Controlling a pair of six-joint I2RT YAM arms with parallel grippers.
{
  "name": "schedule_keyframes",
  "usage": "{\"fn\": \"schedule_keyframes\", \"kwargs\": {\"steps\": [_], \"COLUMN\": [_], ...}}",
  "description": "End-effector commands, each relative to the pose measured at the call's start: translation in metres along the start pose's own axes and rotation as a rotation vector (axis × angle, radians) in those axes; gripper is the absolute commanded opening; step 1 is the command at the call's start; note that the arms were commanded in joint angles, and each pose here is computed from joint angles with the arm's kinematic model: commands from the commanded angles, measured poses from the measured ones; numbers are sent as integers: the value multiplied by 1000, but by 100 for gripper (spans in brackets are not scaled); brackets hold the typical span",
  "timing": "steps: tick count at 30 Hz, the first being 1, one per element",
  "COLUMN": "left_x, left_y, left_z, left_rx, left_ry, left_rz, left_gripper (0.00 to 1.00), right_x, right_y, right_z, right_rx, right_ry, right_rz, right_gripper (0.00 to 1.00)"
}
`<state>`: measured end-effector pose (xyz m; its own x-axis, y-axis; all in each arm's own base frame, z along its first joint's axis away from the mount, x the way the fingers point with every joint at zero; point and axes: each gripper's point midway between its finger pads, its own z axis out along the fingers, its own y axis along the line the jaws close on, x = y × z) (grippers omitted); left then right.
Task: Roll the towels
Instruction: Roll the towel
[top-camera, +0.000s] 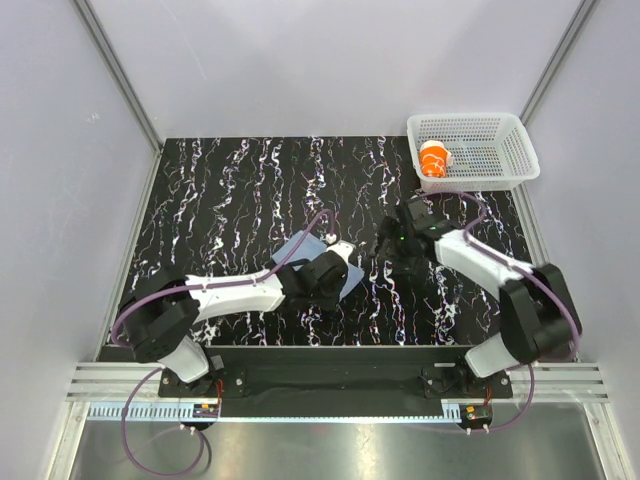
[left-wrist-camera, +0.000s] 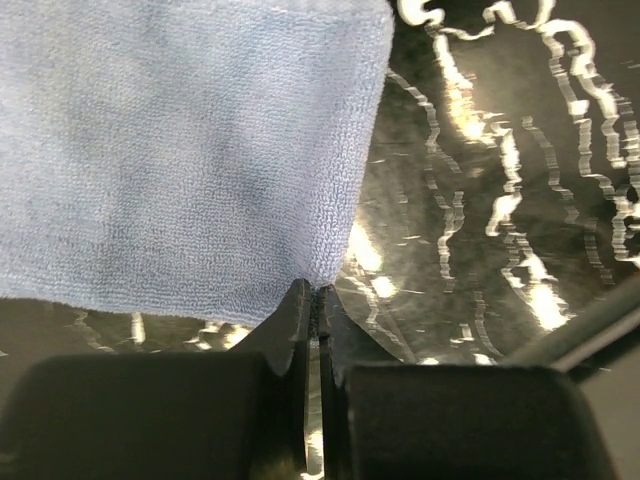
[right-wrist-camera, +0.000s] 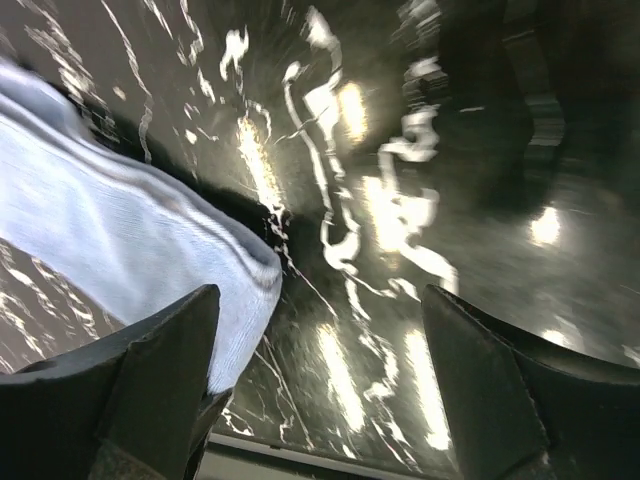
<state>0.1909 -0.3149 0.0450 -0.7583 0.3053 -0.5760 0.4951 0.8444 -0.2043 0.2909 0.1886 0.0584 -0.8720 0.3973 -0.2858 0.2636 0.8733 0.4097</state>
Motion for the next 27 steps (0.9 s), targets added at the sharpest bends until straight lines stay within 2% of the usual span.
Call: {"fn": "schedule_keyframes", "kwargs": {"steps": [1,4,5,6,8,9,10,11,13,14,20,24,27], "left_x": [-38,-44,-56,-48,-63,-50,-48,-62,-49,-54,-39,-31,-24], "left_y": [-35,-47,-53,-55,-56,-53,-49,-45,-31,-26,-8,3,14], "left_z": [-20,-25,-28,-27,-31,-29,-28,-33,-28,-28,-14,-9,-3], "left_rx": [151,245,292,329,396,426,441,474,461,465,434,449,438], "left_ry": [-79,-90,-137,-118,-185,-157,-163,-228,-217,-237,-167,-137,-106], "left_rz": [-93,-148,-166,-188,-241,-303,-344,-389,-490,-514,-623,-729,-810], "left_gripper": [0,0,0,0,0,0,0,0,0,0,0,0,0], "right_x": [-32,-32,-31,-29,-12,-11,4,8,19,22,27,29,26], "right_y": [-17,-14,-8,-1,7,15,14,18,20,22,41,55,67], "right_z": [-50,-76,-88,-92,-97,-99,-93,-95,-88,-86,-79,-81,-80], "right_rx": [56,-7,-57,-104,-201,-256,-293,-332,-391,-411,-546,-617,-681], "right_ry": [-149,-195,-216,-221,-181,-187,-138,-134,-102,-89,-52,-24,-27], "right_rz": [-35,-43,-49,-50,-42,-43,-43,-30,-18,-3,0,-11,-33], "right_gripper": [89,88,86,85,82,80,79,76,74,74,68,60,50]}}
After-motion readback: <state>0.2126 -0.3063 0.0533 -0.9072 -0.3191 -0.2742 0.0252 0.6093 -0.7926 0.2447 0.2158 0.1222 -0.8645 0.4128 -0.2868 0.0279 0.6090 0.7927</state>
